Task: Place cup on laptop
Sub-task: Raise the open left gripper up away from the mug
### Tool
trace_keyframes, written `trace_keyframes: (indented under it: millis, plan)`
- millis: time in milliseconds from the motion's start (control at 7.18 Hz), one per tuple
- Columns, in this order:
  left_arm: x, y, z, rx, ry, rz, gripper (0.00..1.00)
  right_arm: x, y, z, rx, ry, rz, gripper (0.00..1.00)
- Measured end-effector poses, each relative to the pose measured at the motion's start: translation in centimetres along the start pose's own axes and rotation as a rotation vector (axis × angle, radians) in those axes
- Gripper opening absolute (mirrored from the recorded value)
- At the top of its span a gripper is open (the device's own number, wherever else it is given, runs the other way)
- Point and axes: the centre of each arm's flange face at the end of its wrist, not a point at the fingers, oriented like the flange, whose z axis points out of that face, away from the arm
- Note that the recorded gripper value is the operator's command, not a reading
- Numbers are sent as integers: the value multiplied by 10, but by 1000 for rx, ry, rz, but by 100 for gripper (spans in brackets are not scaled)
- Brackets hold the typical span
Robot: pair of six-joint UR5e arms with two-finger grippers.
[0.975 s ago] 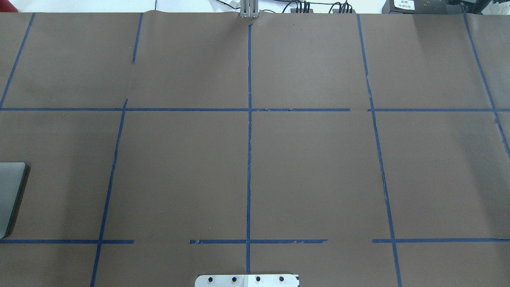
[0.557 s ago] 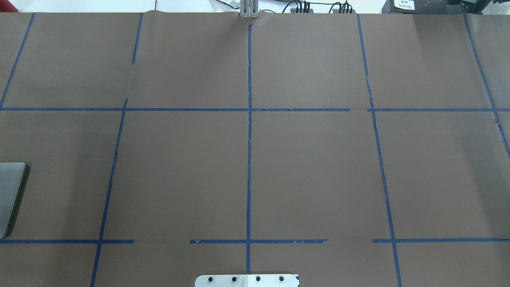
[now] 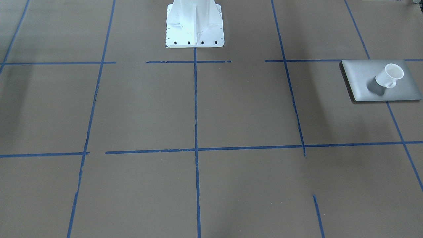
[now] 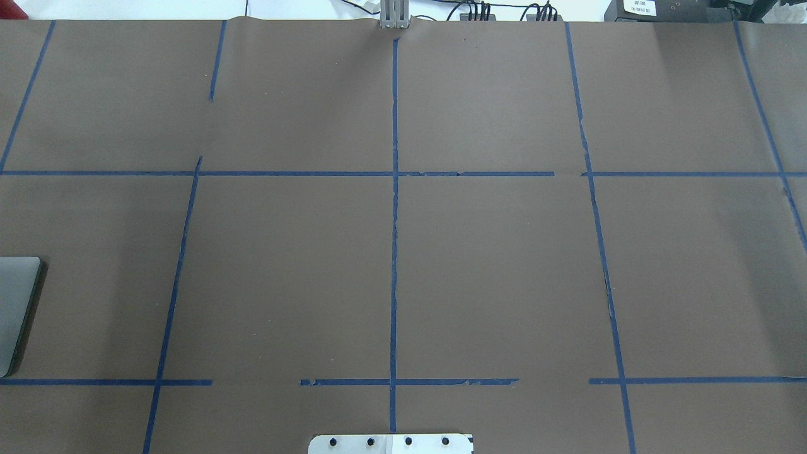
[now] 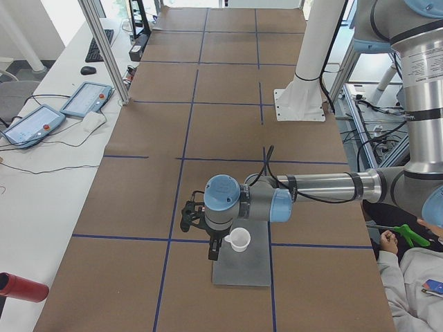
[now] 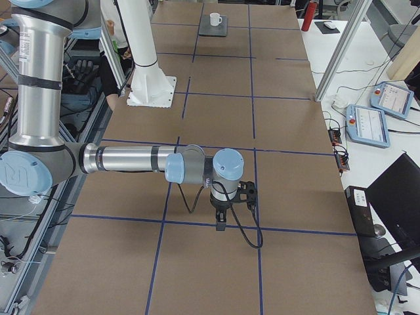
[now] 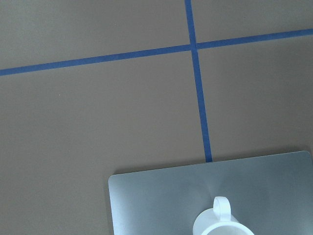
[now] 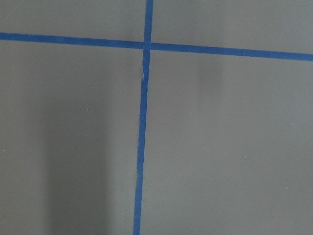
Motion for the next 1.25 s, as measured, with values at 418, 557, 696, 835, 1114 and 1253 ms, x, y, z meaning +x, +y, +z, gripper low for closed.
trace_keyframes:
  millis: [418,557,696,835,1114,1253]
  plan:
    - [1,-4,-1,3,-2,3,100,0,0,0,0,-1,0,100]
    - [1,-6,-2,4,-3,3,100,0,0,0,0,-1,0,100]
    - [1,-7,-2,6,-3,4,100,0,0,0,0,-1,0,100]
    - [2,-9,-2,7,-3,5,100,0,0,0,0,-1,0,100]
    - [1,-14,-2,8,-4,7,100,0,0,0,0,-1,0,100]
    - [0,-14,-2,7,-4,6,100,0,0,0,0,-1,0,100]
